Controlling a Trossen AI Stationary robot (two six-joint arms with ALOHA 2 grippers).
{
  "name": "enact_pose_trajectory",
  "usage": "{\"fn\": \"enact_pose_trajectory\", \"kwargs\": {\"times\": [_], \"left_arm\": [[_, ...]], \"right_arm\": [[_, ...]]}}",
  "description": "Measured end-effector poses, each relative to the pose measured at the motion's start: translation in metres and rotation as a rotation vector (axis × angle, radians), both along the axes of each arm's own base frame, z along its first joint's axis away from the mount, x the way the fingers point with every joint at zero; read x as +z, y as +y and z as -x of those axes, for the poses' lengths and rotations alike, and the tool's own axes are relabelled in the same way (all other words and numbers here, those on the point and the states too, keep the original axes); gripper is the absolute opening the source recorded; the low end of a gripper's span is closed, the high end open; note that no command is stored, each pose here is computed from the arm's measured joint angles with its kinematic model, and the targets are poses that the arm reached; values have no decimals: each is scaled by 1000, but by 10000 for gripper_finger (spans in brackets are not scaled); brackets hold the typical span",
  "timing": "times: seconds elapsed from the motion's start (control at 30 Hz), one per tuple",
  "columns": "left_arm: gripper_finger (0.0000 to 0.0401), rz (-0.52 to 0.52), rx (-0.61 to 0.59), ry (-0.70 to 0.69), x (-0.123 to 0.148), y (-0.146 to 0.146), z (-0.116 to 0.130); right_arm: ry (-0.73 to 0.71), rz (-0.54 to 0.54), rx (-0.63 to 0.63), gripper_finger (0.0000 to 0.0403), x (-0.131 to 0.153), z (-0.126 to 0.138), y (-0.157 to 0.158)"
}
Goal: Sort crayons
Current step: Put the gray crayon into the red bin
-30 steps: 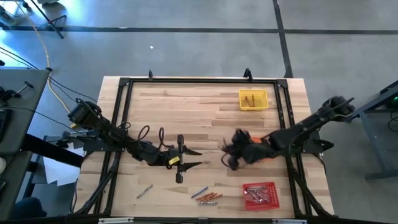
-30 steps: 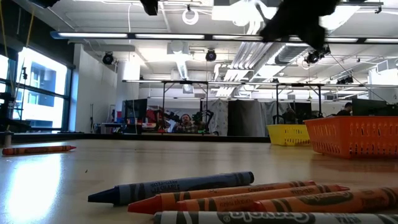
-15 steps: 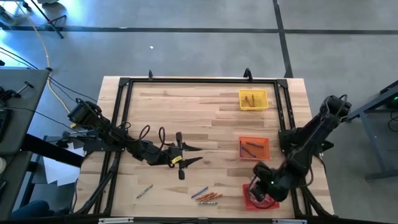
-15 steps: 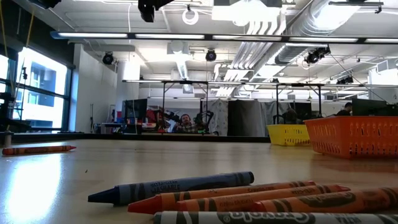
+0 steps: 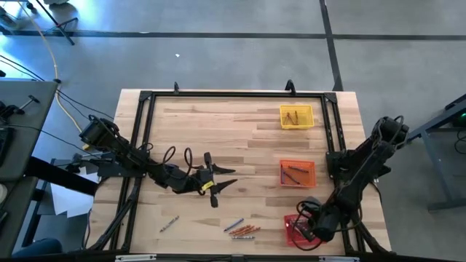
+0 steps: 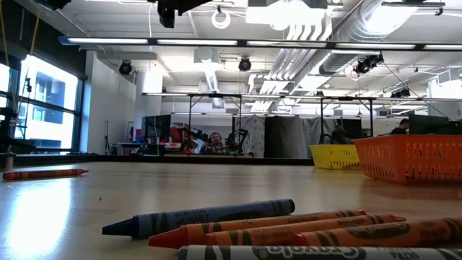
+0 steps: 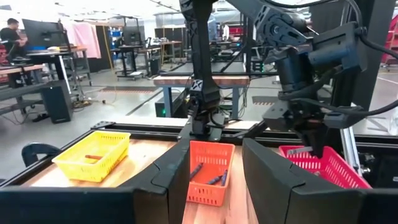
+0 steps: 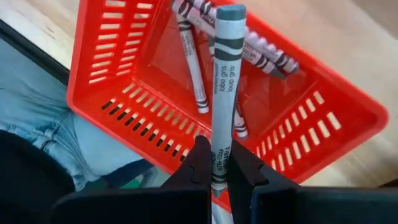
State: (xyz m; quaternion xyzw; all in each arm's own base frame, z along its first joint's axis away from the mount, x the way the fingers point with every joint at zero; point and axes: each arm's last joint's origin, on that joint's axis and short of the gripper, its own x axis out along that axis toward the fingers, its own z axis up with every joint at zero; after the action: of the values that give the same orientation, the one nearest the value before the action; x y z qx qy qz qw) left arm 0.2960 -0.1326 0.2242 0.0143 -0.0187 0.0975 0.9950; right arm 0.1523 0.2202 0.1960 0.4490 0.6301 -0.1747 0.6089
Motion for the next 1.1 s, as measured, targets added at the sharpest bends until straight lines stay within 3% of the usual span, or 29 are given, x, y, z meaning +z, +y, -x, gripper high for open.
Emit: {"fn": "enact_pose_trajectory", "kwargs": {"times": [0.2,0.57,0.93,1.1], "left_arm": [[131,-9,-1,5,0,0,0],[131,-144,51,2,12,1,6],[131,-190,143,25,13,4,7],[131,-169,151,21,13,4,7]], "right_arm": [[-7,6,31,5,-3,-1,2],[-88,-34,141,5,-1,5,15],[-211,58,158,5,-2,6,15],[-244,91,123,27,-2,5,14]]}}
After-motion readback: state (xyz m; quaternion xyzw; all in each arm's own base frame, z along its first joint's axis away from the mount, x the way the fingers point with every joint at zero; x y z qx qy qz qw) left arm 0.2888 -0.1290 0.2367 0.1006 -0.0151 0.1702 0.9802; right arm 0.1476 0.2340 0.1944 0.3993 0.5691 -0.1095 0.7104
